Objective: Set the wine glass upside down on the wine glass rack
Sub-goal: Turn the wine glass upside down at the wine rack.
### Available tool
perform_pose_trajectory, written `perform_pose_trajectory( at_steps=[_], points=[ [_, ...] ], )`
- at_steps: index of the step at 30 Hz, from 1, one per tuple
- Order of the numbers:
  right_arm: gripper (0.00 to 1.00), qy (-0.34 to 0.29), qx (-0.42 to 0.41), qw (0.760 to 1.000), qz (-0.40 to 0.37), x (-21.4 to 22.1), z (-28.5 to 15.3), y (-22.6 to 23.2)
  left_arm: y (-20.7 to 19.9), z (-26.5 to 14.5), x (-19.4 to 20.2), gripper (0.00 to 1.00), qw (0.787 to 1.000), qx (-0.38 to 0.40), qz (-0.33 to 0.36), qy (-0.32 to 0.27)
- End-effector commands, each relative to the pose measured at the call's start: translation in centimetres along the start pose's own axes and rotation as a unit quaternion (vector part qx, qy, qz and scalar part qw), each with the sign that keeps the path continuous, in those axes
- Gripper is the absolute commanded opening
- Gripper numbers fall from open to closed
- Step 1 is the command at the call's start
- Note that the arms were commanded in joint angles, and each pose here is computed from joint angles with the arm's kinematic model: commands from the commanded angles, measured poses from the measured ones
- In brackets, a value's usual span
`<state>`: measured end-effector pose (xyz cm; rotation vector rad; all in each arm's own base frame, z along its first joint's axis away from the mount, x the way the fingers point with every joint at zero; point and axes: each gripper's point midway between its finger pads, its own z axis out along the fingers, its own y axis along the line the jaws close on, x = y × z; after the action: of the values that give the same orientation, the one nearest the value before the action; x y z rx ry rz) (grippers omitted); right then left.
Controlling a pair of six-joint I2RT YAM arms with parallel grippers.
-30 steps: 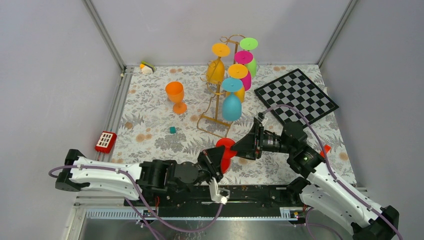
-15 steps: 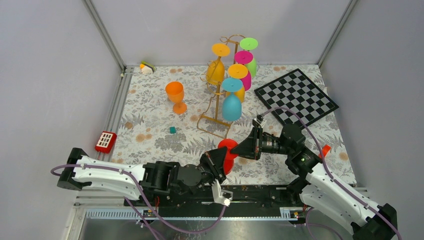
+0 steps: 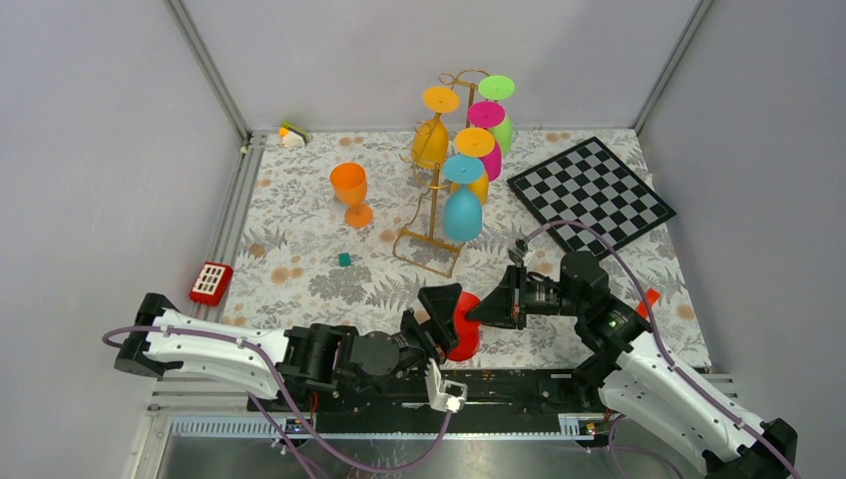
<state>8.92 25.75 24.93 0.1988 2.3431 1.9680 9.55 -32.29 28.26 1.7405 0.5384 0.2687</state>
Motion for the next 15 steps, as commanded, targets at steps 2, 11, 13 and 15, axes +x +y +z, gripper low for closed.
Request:
perform_pose_trajectory(
  at_steps=[2,11,13,15],
  points=[
    [0.00,0.010,0.026,0.998,-0.049,0.7,-0.6,0.2,1.1,-0.6,-0.5,0.99,0.993,-0.032,-0.115,-0.016],
    [0.00,-0.008,0.068,0.995,-0.078,0.3,-1.3,-0.5,-3.3,-0.7,-2.4,0.99,0.941,0.021,-0.333,-0.053],
    [0.00,-0.010,0.081,0.993,-0.080,0.3,-1.5,-1.0,-3.8,-0.6,-2.9,0.99,0.921,0.025,-0.385,-0.058],
    [0.00,-0.012,0.090,0.992,-0.084,0.3,-1.6,-1.2,-4.4,-0.4,-3.3,0.99,0.897,0.024,-0.437,-0.059]
  ],
)
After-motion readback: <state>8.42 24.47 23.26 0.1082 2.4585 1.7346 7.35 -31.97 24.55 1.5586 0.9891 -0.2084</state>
